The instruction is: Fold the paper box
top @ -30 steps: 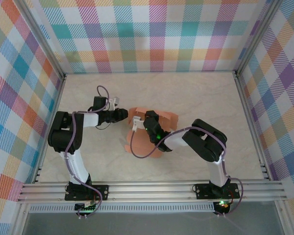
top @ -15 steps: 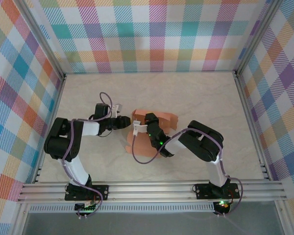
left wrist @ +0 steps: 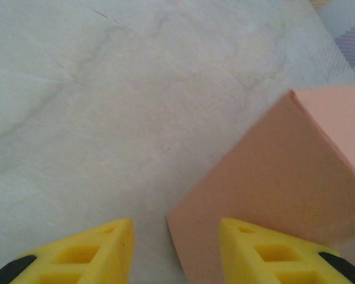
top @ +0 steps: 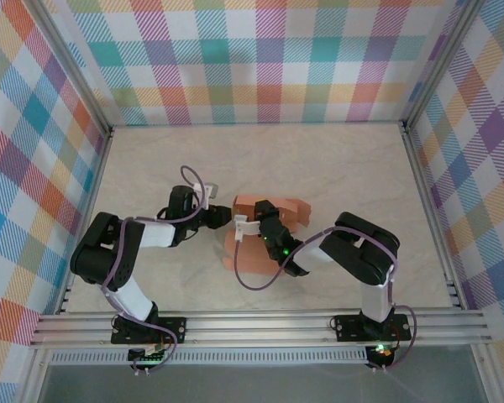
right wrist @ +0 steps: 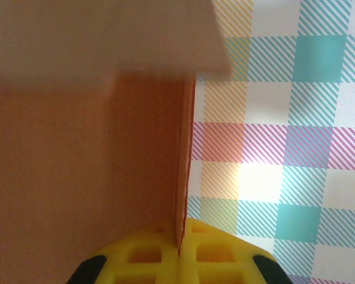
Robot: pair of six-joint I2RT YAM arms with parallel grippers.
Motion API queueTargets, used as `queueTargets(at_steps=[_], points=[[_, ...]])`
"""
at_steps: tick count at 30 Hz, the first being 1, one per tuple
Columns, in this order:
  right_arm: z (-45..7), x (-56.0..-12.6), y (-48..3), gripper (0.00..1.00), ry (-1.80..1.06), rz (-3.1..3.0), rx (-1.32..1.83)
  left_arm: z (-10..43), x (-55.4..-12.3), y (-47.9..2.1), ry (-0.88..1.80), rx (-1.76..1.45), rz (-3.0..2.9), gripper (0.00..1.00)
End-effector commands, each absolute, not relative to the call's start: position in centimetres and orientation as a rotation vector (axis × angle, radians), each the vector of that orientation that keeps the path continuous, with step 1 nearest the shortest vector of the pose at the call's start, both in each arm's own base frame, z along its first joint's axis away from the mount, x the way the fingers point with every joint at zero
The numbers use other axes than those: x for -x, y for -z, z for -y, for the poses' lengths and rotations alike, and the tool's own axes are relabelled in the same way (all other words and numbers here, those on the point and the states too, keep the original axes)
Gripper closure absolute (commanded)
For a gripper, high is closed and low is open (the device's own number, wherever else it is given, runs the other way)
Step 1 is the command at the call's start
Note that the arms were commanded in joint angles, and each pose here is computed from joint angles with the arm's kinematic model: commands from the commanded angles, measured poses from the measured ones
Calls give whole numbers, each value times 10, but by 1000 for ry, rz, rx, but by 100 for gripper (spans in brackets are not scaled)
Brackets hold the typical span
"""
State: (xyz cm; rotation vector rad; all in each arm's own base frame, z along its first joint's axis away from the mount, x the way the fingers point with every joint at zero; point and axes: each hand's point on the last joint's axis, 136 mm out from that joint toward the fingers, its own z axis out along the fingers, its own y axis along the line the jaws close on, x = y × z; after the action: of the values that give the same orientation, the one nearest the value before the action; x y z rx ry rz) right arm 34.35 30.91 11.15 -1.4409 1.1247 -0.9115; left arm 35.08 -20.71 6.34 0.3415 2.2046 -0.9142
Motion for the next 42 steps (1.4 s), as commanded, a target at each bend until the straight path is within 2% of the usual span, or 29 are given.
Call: queueTargets(at_steps=[1,9,16,23,28,38,42], points=[[-310,-334,-102,100,857,-1140,1480,218,-348,-82,854,-451,-2079,58],[-306,-330,-107,100,821,-1165,1470,220,-338,-80,797,-492,-2033,57],[-305,-328,-106,100,807,-1183,1470,233,-323,-78,759,-596,-1959,48],[-303,-326,-104,100,792,-1203,1471,242,-313,-80,805,-652,-1905,49],[-303,-325,-103,100,783,-1212,1473,238,-300,-75,810,-653,-1928,40],[-307,-323,-109,100,805,-1164,1453,237,-300,-74,790,-633,-1942,39],[-311,-320,-111,100,818,-1137,1444,239,-312,-73,767,-616,-1942,46]])
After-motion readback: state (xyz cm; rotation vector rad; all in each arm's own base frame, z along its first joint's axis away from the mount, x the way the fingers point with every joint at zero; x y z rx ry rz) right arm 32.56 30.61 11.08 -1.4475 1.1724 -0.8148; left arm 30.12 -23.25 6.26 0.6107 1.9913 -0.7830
